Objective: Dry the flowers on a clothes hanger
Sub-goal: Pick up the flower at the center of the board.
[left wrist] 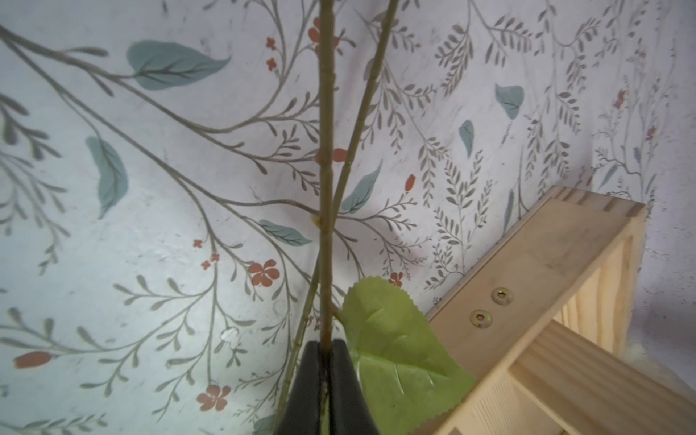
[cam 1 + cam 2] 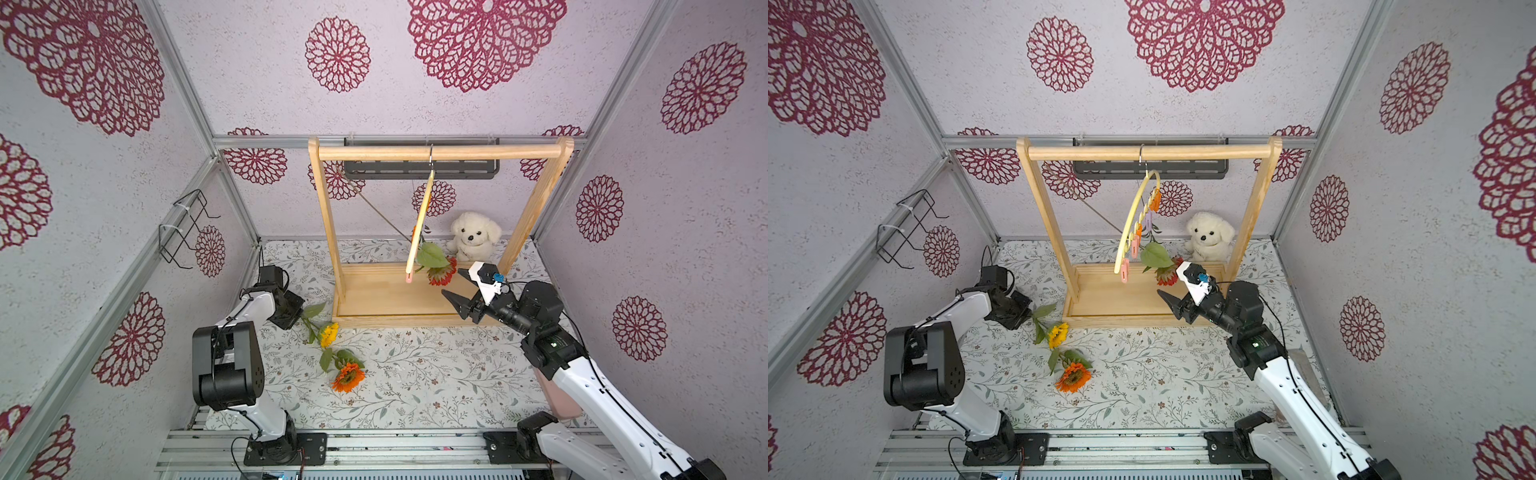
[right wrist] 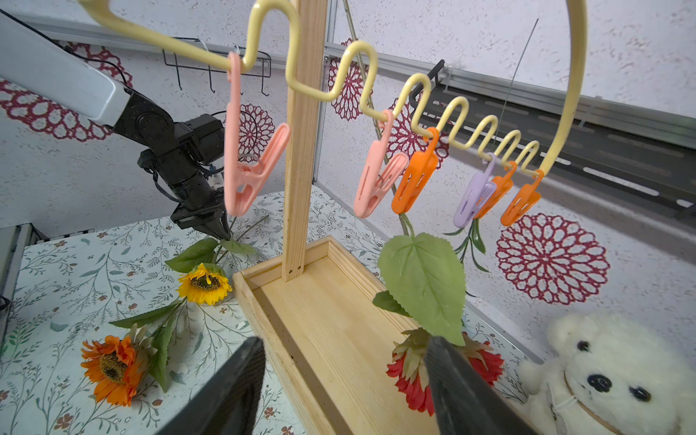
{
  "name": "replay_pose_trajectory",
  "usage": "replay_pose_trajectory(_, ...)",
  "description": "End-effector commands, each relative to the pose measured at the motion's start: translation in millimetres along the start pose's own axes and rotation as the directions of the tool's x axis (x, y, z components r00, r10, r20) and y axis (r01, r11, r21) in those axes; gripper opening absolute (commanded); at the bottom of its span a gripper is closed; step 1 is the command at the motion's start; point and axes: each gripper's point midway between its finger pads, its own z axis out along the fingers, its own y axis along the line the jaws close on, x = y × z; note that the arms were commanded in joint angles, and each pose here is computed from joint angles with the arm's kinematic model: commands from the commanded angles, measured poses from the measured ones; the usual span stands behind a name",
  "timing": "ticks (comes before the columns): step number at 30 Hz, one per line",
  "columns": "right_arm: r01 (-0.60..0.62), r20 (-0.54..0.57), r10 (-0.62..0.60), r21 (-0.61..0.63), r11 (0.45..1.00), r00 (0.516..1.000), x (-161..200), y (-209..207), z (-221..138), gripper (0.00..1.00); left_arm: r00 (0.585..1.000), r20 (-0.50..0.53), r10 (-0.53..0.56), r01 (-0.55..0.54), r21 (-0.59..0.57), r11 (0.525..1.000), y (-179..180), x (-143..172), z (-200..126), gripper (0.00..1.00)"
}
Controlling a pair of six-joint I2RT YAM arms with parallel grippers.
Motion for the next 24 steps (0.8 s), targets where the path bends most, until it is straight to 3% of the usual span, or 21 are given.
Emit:
replay_pose_trajectory(1, 0.036, 0.057, -0.036, 0.007, 0.999, 0.998, -28, -2, -1, 0.72, 1.000, 0.029, 0.000, -0.002, 0.046, 0.999, -11, -7, -21, 0.04)
replay_pose_trajectory(5, 0.024, 0.049, -0.022, -0.028, 0.999, 0.999, -27, 3, 0, 0.73, 0.997, 0.062, 0.045, -0.050, 0.095, 0.994, -21, -11, -41, 0.04)
replay_pose_trajectory(9, 0.011, 0.037, -0.008, -0.064, 0.998, 0.999, -27, 11, -5, 0.75, 0.979, 0.118, 0.169, -0.187, 0.170, 0.967, -34, -9, -68, 0.00)
replay_pose_trajectory(16, -0.036, 0.005, 0.038, -0.206, 0.978, 0.999, -24, 38, -16, 0.79, 0.881, 0.292, 0.371, -0.451, 0.286, 0.846, -50, 8, -131, 0.00)
replay_pose_trajectory(21, -0.099, 0.028, 0.110, -0.248, 0.964, 0.994, -36, 40, -18, 0.80, 0.797, 0.406, 0.447, -0.599, 0.437, 0.671, -72, 45, -172, 0.00)
replay_pose_trajectory(24, -0.155, 0.046, 0.176, -0.293, 0.944, 0.983, -48, 36, -13, 0.80, 0.758, 0.424, 0.496, -0.653, 0.502, 0.568, -88, 73, -183, 0.00)
